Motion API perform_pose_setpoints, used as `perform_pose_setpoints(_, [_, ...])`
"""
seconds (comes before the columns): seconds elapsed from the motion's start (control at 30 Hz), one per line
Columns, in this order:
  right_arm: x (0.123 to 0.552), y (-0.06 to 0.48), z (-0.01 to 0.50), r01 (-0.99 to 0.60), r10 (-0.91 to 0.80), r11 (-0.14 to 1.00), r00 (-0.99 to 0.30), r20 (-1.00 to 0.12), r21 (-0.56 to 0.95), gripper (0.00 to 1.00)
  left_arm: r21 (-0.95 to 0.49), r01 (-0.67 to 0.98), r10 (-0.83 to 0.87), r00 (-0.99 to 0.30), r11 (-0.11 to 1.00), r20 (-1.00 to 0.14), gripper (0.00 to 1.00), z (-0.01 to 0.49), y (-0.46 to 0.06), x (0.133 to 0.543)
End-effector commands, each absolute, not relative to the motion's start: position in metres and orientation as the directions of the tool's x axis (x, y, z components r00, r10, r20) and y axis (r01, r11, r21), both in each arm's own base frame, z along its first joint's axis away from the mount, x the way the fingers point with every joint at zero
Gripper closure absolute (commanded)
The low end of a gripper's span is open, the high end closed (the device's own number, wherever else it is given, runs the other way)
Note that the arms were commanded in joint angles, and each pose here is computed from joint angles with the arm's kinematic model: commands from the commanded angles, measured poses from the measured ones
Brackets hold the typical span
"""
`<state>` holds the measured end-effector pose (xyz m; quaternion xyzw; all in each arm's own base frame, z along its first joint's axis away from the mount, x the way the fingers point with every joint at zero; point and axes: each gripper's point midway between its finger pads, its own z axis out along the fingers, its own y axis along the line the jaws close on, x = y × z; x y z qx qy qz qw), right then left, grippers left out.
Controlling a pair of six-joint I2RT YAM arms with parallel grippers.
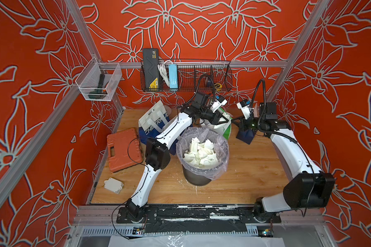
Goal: Shred takeout receipts and throw away
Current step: Tear off the takeout receipt from the takeout bag.
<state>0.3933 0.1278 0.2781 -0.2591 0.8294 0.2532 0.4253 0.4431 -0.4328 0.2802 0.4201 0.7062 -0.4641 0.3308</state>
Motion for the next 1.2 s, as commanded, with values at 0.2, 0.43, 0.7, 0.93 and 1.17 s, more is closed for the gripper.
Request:
perform_pose_setpoints(0.2, [0.389,0.134,0.272,-0.663,-0.220,0.717,-0.508,-0.833,0.215,1.00,-0.359,0.918,0.278,-0.394,0.171,-0.876,0.93,0.286,-0.442,0.438])
perform_pose_setpoints(0.43, [0.390,0.130,0.264,-0.647,-0.236,0.736,-0.521,-0.820,0.199,1.00,-0.290,0.944,0.253,-0.323,0.160,-0.912,1.00,0.306,-0.441,0.438])
perform_pose_setpoints(0.7, [0.389,0.119,0.243,-0.618,-0.283,0.769,-0.559,-0.779,0.164,1.00,-0.152,0.969,0.135,-0.179,0.193,-0.975,1.00,0.355,-0.435,0.442])
perform_pose_setpoints(0.93, [0.381,0.115,0.234,-0.612,-0.309,0.774,-0.589,-0.746,0.162,1.00,-0.101,0.977,0.069,-0.116,0.187,-0.991,1.00,0.377,-0.435,0.441])
perform_pose_setpoints(1.17, [0.379,0.114,0.230,-0.610,-0.318,0.775,-0.602,-0.732,0.166,1.00,-0.047,0.975,0.027,-0.054,0.215,-0.998,1.00,0.396,-0.430,0.440])
